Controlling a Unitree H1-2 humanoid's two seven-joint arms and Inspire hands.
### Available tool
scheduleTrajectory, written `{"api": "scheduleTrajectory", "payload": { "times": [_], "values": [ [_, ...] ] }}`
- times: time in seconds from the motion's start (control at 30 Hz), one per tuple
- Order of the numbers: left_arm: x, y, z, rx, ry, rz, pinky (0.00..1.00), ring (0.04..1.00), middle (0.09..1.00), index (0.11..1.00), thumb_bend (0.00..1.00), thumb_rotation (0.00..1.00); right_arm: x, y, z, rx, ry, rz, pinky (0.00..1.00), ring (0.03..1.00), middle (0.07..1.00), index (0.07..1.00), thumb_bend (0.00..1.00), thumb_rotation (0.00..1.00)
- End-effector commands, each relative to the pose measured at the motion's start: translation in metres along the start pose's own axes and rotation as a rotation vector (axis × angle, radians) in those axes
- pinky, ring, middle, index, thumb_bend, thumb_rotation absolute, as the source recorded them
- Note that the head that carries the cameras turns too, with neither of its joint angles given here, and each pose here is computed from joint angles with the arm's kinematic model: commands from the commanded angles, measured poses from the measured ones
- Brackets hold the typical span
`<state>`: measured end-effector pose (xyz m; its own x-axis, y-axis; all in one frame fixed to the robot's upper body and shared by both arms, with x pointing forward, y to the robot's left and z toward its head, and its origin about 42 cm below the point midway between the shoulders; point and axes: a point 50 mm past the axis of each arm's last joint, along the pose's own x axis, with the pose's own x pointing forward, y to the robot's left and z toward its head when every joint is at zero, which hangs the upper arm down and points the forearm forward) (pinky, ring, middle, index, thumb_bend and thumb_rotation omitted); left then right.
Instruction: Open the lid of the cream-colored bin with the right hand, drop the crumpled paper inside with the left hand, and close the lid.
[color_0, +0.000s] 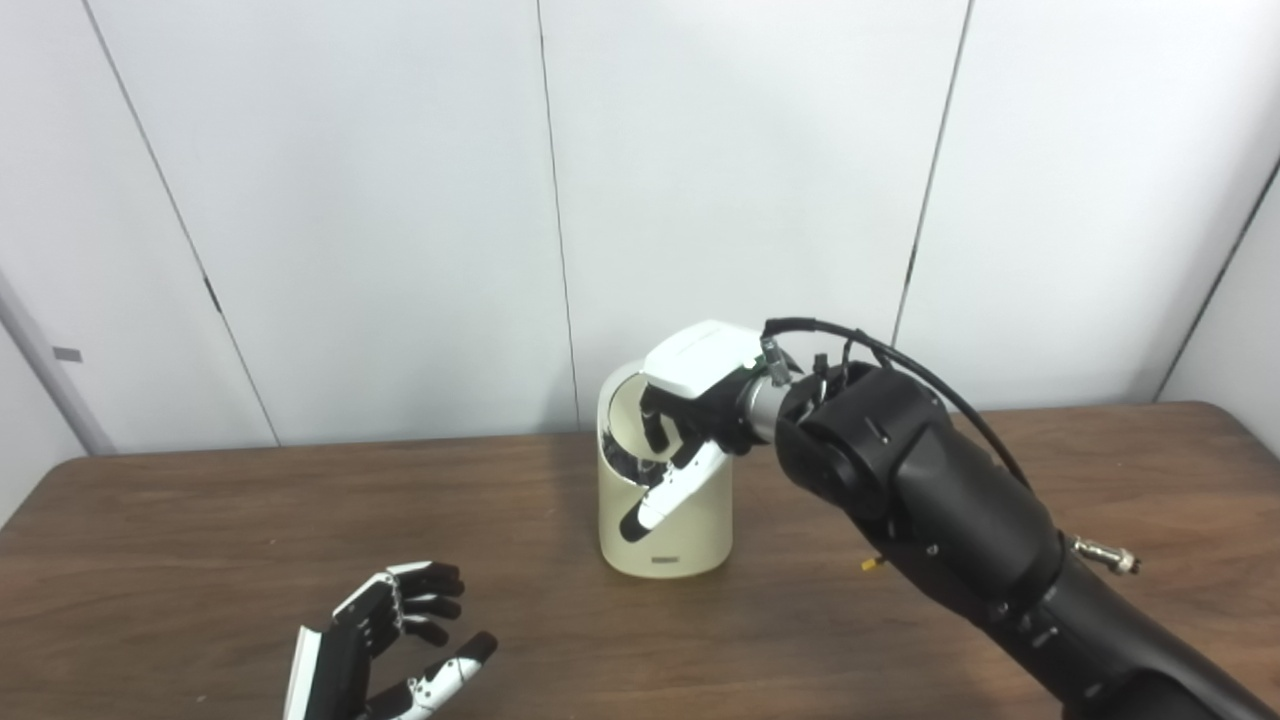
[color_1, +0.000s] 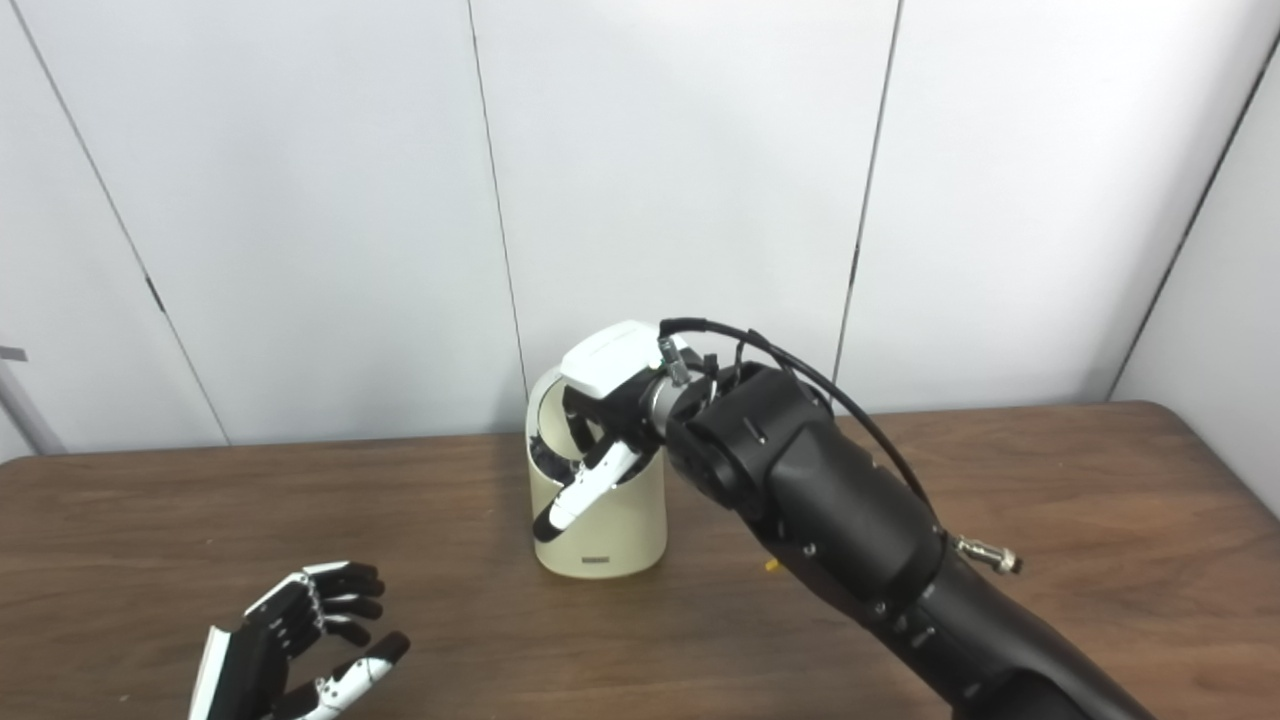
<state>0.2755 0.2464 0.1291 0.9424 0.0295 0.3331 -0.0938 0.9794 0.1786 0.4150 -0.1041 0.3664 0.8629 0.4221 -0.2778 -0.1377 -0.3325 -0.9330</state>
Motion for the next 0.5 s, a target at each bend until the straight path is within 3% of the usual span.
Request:
{"api": "scheduleTrajectory", "payload": {
  "times": [0.0, 0.07, 0.1, 0.17, 0.47],
  "values": [
    [0.01, 0.004, 0.01, 0.01, -0.063, 0.006, 0.46, 0.574, 0.622, 0.628, 0.75, 0.14, 0.0, 0.026, -0.005, 0.034, -0.004, 0.13, 0.4, 0.55, 0.601, 0.675, 0.98, 0.86],
    [0.01, 0.004, 0.009, 0.019, -0.064, 0.007, 0.46, 0.573, 0.622, 0.629, 0.75, 0.14, -0.01, 0.015, -0.007, 0.05, -0.005, 0.083, 0.48, 0.632, 0.662, 0.748, 0.99, 0.87],
    [0.01, 0.005, 0.009, 0.021, -0.064, 0.006, 0.46, 0.573, 0.622, 0.628, 0.75, 0.13, -0.016, 0.01, -0.009, 0.067, -0.008, 0.058, 0.57, 0.715, 0.732, 0.797, 1.0, 0.88],
    [0.01, 0.005, 0.009, 0.022, -0.065, 0.005, 0.46, 0.573, 0.621, 0.627, 0.75, 0.13, -0.024, 0.003, -0.012, 0.098, -0.008, 0.019, 0.66, 0.778, 0.782, 0.78, 1.0, 0.86],
    [0.01, 0.006, 0.008, 0.021, -0.062, 0.002, 0.47, 0.577, 0.625, 0.631, 0.74, 0.11, -0.058, -0.029, -0.029, 0.11, 0.007, -0.111, 0.76, 0.807, 0.798, 0.763, 0.96, 0.86]
  ]
}}
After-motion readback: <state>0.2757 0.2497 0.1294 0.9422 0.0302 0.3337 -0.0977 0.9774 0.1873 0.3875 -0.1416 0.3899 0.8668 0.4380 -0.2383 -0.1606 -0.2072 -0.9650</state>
